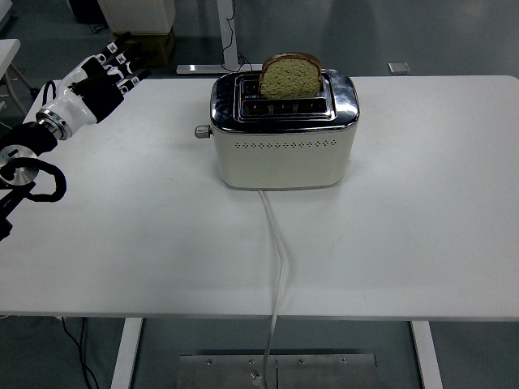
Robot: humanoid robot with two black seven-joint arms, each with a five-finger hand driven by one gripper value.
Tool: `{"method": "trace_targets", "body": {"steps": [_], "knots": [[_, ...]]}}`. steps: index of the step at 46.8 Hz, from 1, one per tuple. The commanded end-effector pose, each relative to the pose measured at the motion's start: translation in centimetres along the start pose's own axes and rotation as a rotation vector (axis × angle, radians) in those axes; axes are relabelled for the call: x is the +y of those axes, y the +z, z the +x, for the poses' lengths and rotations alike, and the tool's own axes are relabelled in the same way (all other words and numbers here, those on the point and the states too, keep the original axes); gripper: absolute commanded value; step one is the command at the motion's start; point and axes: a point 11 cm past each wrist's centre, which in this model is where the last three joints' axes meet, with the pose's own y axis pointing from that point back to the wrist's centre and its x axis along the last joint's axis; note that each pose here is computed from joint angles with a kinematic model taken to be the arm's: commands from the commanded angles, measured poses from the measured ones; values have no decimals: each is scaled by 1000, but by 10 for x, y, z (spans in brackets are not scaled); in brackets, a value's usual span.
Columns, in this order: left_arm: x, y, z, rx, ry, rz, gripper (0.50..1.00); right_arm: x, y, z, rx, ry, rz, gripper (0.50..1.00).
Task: Press down toaster
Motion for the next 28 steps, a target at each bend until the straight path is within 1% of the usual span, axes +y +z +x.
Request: {"method": "trace_targets", "body": {"steps": [1,2,6,13,22,28], "knots": [[3,6,-7,-44,-8,26,1000,0,0,0,0,0,0,1000],[9,16,-13,-95,-18,53,1000,0,0,0,0,0,0,1000],[14,33,-25,-155,-52,67,1000,0,0,0,0,0,0,1000],[25,52,-36,-265,-93,98,1000,0,0,0,0,0,0,998],[35,53,-59,-515,-177,174,1000,0,0,0,0,0,0,998],[42,41,-63,-686,-259,291,1000,0,0,0,0,0,0,1000]]}}
